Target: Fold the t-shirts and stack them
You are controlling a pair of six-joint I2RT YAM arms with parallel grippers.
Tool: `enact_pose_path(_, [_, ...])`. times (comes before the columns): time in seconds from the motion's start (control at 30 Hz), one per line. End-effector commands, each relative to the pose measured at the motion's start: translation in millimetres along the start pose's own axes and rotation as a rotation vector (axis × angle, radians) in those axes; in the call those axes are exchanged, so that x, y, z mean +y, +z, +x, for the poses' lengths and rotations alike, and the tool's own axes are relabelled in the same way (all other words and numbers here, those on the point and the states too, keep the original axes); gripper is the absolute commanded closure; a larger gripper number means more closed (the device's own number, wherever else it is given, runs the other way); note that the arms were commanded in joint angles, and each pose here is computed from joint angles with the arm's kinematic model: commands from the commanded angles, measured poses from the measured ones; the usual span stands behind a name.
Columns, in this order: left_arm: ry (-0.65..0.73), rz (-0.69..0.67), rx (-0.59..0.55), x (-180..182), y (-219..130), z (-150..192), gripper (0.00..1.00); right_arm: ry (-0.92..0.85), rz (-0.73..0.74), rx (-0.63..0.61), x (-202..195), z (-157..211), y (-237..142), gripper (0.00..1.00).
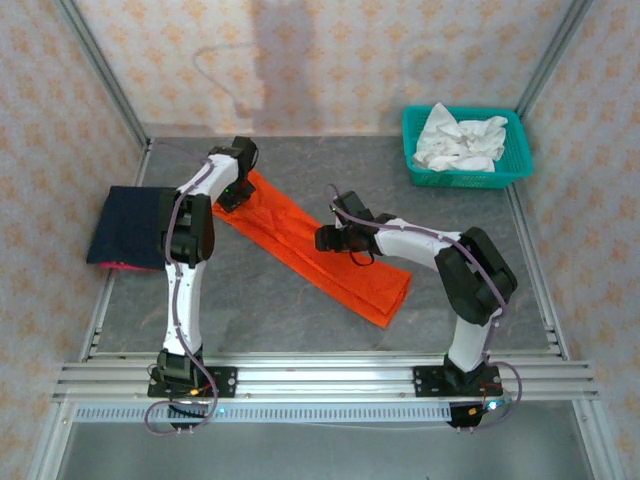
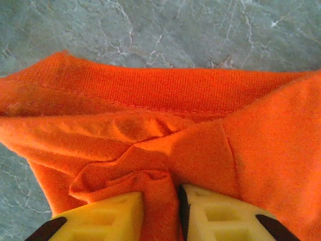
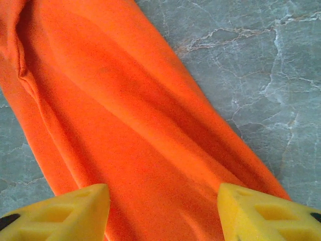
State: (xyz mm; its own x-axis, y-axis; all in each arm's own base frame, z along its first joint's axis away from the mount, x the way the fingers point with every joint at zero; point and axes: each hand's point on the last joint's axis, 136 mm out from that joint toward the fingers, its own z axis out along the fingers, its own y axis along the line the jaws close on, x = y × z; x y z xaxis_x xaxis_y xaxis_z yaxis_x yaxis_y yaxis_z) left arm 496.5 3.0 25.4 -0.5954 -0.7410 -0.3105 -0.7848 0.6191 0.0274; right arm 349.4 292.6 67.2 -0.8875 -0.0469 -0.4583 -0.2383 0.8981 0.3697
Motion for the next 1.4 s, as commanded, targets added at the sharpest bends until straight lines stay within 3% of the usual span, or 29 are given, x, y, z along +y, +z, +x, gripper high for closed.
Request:
enact_pose_path(0.0, [0.024, -0.017, 0.076, 5, 25, 15, 0.66, -0.005, 0.029, -0.069, -1, -20, -13, 0.41])
enact_pose_path(0.17, [0.049, 0.101, 0.119, -16, 16, 20, 0.52, -0.056, 0.029, -0.104, 10, -45, -5, 0.41])
enact_pose_path(0.37, [0.054, 0.252, 0.048, -24, -53, 0, 0.00, -0.177, 0.024, -0.166, 30, -90, 19, 0.40])
enact_pose_path(0.57, [0.020, 0.297, -0.060, -1, -115, -20, 0.00, -0.258, -0.060, -0.153, 56, -117, 62, 0.38])
enact_pose_path(0.8, [0.027, 0.425, -0.222, 34, -169, -21, 0.00, -0.275, -0.175, -0.061, 77, -114, 110, 0.39])
enact_pose_path(0.9, [0.051, 0.488, -0.306, 52, -187, -17, 0.00, -0.274, -0.168, -0.038, 75, -113, 120, 0.49])
enact_pose_path(1.07, [0.107, 0.483, -0.323, 74, -189, -2, 0.00, -0.193, -0.127, -0.066, 56, -129, 119, 0.85])
enact_pose_path(1.13, [0.124, 0.472, -0.298, 77, -181, 6, 0.00, -0.144, -0.095, -0.093, 42, -140, 114, 0.94])
enact_pose_path(1.37, [0.164, 0.616, -0.218, 46, -165, 26, 0.00, 0.024, 0.061, -0.187, -32, -166, 86, 0.92])
